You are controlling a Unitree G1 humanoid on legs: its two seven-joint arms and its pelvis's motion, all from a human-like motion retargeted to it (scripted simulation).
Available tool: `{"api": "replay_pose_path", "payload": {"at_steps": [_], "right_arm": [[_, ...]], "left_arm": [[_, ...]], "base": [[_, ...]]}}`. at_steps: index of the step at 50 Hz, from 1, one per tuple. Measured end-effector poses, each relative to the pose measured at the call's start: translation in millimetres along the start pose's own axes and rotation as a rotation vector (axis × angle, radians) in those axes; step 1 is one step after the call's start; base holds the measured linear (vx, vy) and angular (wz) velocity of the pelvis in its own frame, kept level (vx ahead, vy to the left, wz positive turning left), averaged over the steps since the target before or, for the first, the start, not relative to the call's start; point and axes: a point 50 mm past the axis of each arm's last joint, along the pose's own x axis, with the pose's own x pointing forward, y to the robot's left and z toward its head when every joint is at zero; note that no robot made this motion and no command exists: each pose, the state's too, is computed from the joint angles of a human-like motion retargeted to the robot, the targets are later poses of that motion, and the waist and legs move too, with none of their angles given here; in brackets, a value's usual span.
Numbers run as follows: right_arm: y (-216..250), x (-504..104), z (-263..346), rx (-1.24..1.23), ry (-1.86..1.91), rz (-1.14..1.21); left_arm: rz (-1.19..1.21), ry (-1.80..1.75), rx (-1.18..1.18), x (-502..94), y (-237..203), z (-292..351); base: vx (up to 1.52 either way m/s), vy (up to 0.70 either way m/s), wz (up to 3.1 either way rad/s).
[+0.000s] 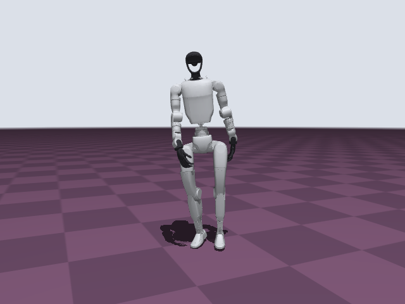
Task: In place motions
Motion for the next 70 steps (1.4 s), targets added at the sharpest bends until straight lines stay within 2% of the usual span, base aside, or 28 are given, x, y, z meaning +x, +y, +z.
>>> {"api": "replay_pose_path", "payload": {"at_steps": [10,17,25,30,35,42,52,60,66,70], "right_arm": [[4,-15,-59,0.016,0.147,-0.010],[31,-40,-128,0.145,0.341,-0.006],[42,-86,-198,0.209,0.631,-0.064],[62,-115,-227,0.417,0.818,-0.060],[88,-131,-242,0.602,0.884,-0.068],[71,-107,-220,0.509,0.767,-0.044],[22,-48,-141,0.143,0.418,-0.076],[2,-34,-105,-0.102,0.288,-0.063],[8,-50,-139,-0.015,0.452,-0.060],[20,-61,-158,0.085,0.561,-0.042]], "left_arm": [[0.001,0.022,-0.099,-4,-10,13],[0.094,0.001,0.144,-12,-16,47],[0.100,-0.436,0.157,-55,-54,165],[0.121,-0.728,0.198,-113,-71,236],[0.122,-0.881,0.308,-147,-91,267],[0.095,-0.795,0.324,-124,-90,248],[0.027,-0.342,0.318,-32,-68,133],[-0.024,-0.204,0.218,-14,-64,92],[-0.002,-0.160,0.231,-7,-50,72],[0.009,-0.113,0.140,0,-45,48]], "base": [[-0.07,0.12,-0.16],[-0.14,0.10,-0.26],[-0.27,0.17,-0.01],[-0.20,0.06,0.34],[0.00,0.00,0.00],[0.06,0.00,-0.44],[0.19,-0.03,-0.44],[0.08,-0.08,-0.23],[0.16,-0.12,0.44],[0.20,-0.15,0.27]]}}
